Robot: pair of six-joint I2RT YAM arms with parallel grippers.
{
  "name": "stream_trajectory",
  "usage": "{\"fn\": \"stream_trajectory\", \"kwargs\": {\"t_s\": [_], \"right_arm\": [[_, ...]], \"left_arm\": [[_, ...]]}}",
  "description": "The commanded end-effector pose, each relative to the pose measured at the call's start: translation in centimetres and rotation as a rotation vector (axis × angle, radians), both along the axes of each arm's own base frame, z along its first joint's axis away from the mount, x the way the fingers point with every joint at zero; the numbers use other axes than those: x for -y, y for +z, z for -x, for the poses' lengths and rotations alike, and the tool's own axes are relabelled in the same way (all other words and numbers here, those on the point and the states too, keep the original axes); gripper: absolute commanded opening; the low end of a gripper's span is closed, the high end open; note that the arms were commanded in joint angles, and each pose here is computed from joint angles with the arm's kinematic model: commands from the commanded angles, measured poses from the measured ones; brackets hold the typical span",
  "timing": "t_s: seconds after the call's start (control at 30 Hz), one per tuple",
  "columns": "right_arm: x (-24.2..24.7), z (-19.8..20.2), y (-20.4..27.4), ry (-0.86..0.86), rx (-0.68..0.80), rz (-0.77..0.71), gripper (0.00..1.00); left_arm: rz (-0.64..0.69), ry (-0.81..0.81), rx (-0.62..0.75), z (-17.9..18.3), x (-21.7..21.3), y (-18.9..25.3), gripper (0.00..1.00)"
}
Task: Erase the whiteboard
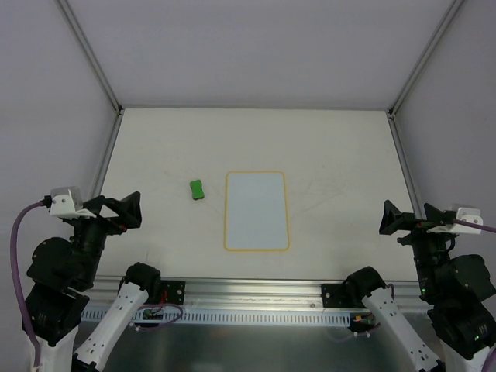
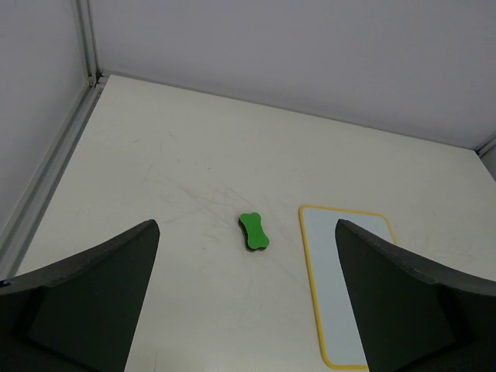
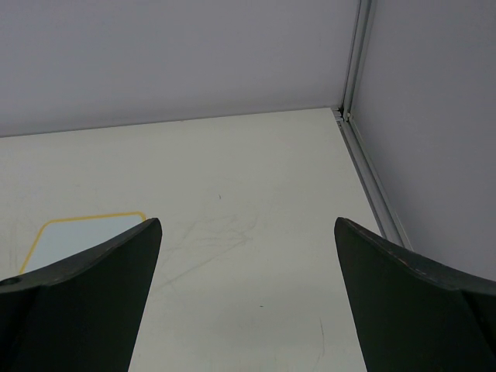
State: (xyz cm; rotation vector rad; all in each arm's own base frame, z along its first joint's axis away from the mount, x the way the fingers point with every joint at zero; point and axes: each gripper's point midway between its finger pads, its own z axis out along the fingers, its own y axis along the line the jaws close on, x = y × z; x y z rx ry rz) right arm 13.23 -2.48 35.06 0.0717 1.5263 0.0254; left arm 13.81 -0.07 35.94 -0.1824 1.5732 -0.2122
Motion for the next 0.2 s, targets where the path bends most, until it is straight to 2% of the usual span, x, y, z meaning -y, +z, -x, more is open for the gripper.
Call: {"fn": "stream_trajectory", "kwargs": {"t_s": [0.0, 0.17], "right_arm": [[-0.21, -0.33, 0.67, 0.003, 0.014, -0.002, 0.99], [-0.28, -0.57, 0.4, 0.0, 0.003, 0.001, 0.99]], "left_arm": [[0.011, 0.022, 0.009, -0.24, -0.25, -0.06, 0.99], [0.017, 0.013, -0.022, -0.84, 0.2, -0.88, 0.99]]}}
